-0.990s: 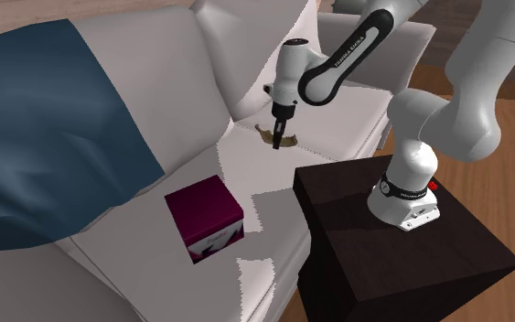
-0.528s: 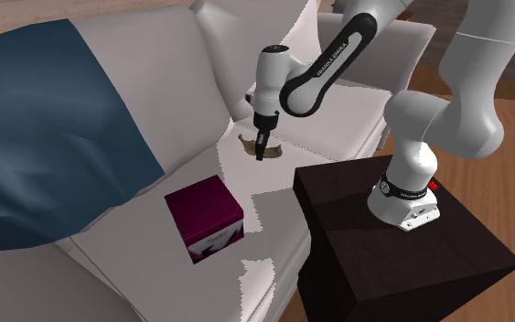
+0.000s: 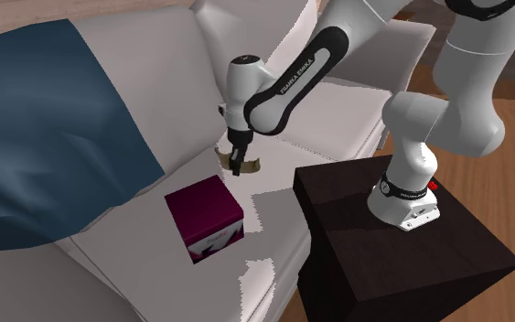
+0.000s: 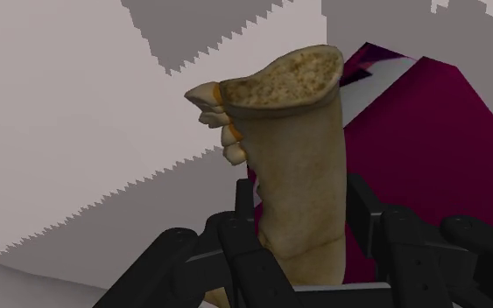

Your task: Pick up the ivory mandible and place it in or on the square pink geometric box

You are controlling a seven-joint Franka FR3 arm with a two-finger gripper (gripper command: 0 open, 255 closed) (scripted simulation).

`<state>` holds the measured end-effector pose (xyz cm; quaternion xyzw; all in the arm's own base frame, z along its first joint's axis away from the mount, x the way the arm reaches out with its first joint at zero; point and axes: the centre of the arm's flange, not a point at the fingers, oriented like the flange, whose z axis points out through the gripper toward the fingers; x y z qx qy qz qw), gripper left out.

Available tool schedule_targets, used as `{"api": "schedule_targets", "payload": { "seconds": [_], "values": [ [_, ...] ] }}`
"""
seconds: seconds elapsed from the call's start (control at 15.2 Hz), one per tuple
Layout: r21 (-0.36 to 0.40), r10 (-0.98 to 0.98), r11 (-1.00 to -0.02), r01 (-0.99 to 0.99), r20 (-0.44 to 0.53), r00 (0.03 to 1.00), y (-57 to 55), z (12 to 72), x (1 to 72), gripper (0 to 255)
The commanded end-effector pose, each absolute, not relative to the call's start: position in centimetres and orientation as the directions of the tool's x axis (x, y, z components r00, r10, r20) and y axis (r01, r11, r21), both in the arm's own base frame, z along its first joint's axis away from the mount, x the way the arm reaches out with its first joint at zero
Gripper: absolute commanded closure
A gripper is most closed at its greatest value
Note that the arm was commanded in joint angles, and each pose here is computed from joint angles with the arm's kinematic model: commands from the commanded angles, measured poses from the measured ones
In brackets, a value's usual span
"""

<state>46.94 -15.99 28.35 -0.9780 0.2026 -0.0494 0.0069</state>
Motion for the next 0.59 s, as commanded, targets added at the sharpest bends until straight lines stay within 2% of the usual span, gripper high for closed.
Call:
{"api": "schedule_targets", "payload": {
  "seconds": [0.0, 0.53],
  "values": [
    [-0.037, -0.400, -0.917, -0.398, 0.093, 0.912, -14.3, 28.4, 49.3, 255],
    [-0.037, -0.400, -0.917, -0.398, 0.093, 0.912, -8.4, 28.2, 58.0, 255]
  ]
}}
